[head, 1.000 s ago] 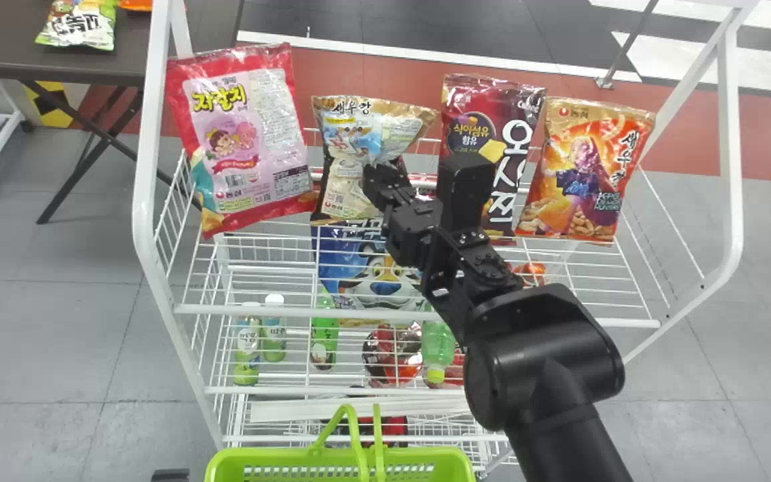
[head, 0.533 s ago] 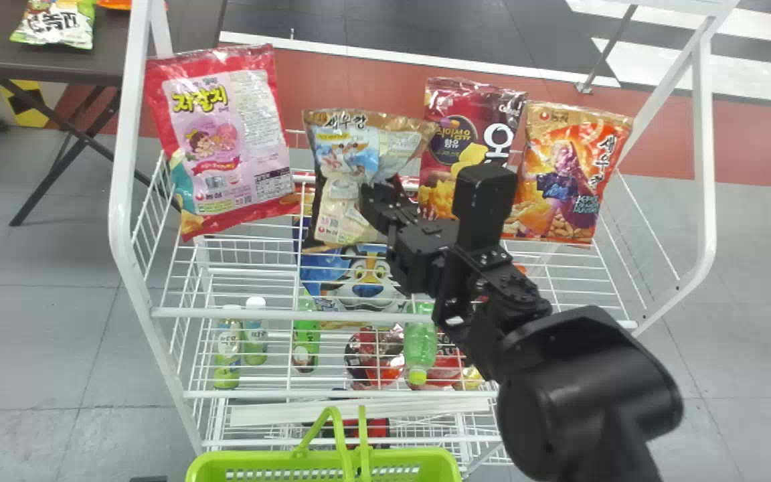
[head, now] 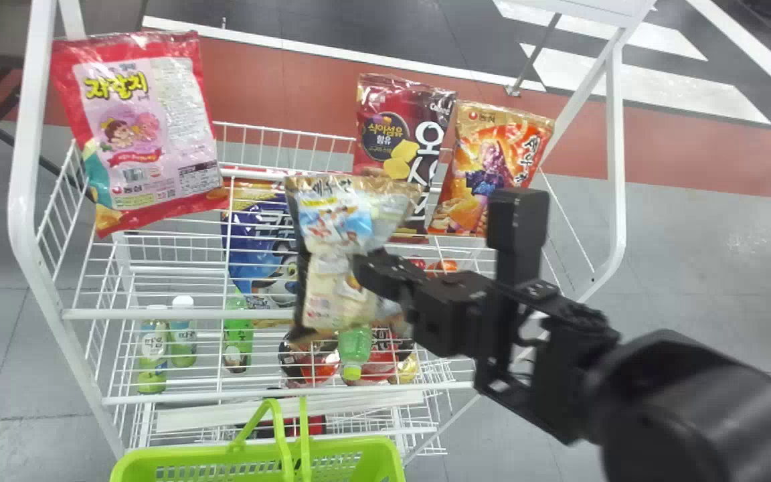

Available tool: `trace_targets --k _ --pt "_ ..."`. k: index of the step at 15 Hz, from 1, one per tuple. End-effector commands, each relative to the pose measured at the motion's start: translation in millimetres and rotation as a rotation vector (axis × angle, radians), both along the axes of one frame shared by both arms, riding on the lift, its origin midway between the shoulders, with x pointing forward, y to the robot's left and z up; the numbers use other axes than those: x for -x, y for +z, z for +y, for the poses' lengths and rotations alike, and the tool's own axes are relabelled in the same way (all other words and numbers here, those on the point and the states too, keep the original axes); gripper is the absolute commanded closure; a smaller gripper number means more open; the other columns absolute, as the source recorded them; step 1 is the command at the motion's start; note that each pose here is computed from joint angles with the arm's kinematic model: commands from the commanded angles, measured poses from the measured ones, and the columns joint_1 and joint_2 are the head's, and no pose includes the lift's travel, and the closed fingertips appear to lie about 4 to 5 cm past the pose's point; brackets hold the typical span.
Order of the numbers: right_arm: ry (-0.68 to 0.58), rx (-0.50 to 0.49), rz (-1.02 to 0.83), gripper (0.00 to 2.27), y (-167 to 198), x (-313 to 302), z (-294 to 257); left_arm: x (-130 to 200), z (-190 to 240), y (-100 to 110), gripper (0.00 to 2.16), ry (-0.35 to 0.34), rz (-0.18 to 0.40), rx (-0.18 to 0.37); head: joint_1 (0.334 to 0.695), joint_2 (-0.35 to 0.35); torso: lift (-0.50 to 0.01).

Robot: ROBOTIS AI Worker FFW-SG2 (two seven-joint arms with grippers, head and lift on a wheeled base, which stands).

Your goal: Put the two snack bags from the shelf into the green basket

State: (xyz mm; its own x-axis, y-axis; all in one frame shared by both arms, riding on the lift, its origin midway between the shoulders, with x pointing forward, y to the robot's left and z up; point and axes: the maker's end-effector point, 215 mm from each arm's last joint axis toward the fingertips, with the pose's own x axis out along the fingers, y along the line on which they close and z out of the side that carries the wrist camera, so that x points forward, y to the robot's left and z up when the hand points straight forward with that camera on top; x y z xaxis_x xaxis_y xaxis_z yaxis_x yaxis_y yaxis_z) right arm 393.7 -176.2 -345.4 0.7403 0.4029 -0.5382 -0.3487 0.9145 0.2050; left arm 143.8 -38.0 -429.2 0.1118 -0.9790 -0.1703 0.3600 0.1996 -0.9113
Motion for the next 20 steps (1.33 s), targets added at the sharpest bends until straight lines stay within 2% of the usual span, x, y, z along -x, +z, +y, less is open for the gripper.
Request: trace_targets --k 1,4,9,12,15,18,20 --pt "-0.002 0.025 0.095 2.25 -2.9 41.0 -19.7 0.2 -1.3 0.0 2.11 0.000 0.001 -0.002 0.695 -0.350 -0.006" --pt "-0.029 0.028 0.245 2.25 -15.4 90.6 -39.6 3.7 -6.4 0.3 2.11 -0.013 -0.001 -0.007 0.695 -0.350 -0.006" --pt "-0.074 0.067 0.190 2.25 12.2 97.3 -76.9 6.7 -7.6 1.4 2.11 -0.015 0.000 -0.006 0.695 -0.350 -0.006" --pt "-0.057 0.093 0.222 2.25 3.0 107.6 -80.9 9.7 -9.9 4.7 2.11 -0.019 -0.007 -0.007 0.695 -0.350 -0.006" --pt "-0.019 0.120 0.295 2.25 -24.7 125.2 -69.0 10.9 -9.3 6.3 2.11 -0.016 -0.017 -0.011 0.695 -0.350 -0.006" --pt "0.040 0.097 0.374 2.25 -53.8 141.3 -43.5 9.0 -8.3 9.0 2.11 -0.010 -0.028 -0.008 0.695 -0.350 -0.006" --pt "0.075 0.128 0.410 2.25 -70.1 149.5 -34.9 8.4 -7.4 10.1 2.11 -0.006 -0.034 -0.005 0.695 -0.350 -0.006"
